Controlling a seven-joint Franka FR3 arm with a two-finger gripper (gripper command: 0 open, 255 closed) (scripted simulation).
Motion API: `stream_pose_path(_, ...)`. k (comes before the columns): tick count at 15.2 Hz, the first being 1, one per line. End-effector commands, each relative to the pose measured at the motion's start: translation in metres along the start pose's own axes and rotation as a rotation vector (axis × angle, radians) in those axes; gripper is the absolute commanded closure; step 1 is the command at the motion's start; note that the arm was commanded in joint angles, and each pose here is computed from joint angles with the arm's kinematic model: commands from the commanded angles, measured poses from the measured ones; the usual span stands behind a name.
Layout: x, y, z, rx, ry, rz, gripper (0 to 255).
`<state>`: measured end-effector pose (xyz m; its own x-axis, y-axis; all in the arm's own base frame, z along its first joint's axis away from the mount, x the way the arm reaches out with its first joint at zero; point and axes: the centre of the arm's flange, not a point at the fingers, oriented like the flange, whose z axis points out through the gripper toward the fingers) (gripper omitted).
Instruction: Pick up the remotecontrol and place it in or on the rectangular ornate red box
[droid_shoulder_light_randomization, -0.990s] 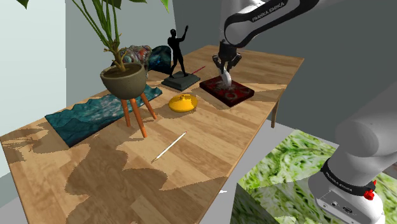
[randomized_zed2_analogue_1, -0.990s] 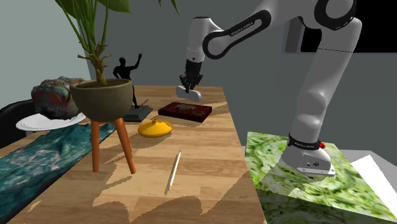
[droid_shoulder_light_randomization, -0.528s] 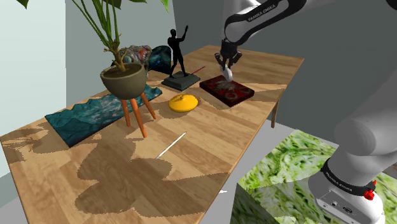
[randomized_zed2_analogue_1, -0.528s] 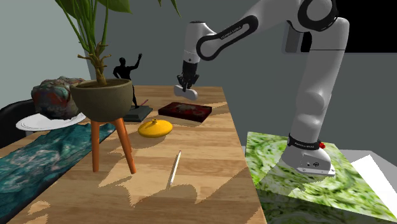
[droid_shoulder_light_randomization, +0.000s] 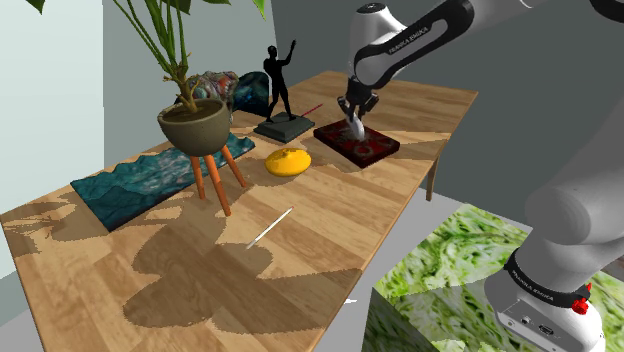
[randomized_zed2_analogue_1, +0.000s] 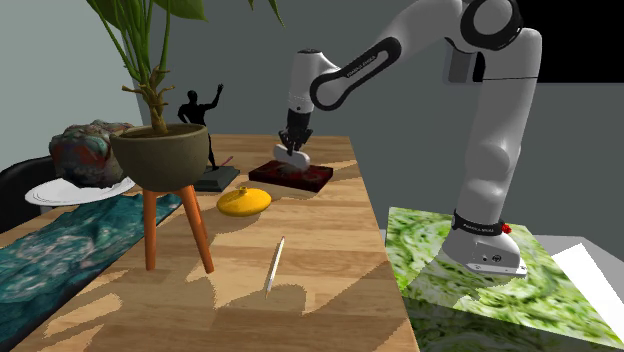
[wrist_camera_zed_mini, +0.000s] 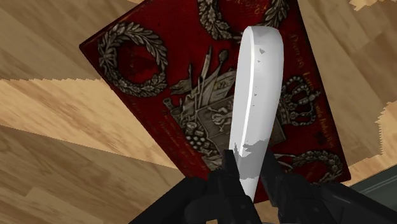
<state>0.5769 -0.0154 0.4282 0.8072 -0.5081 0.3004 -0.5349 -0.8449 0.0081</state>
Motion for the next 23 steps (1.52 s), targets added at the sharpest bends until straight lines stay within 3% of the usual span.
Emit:
stream_pose_path(1, -0.003, 0.0, 0.01, 0.001, 0.001, 0.0, 255)
stream_pose_path(3, -0.008, 0.0, 0.023, 0.001, 0.001, 0.0, 255)
stream_pose_path(11, -0.008, 0.0, 0.023, 0.001, 0.001, 0.0, 255)
stream_pose_path(12, -0.007, 0.0, 0.022, 0.001, 0.001, 0.0, 0)
stream_pose_path(17, -0.008, 0.0, 0.023, 0.001, 0.001, 0.0, 0)
stream_pose_path(21, -0.008, 0.0, -0.027, 0.001, 0.001, 0.0, 0)
stream_pose_path(23, -0.008, 0.0, -0.027, 0.001, 0.001, 0.0, 0)
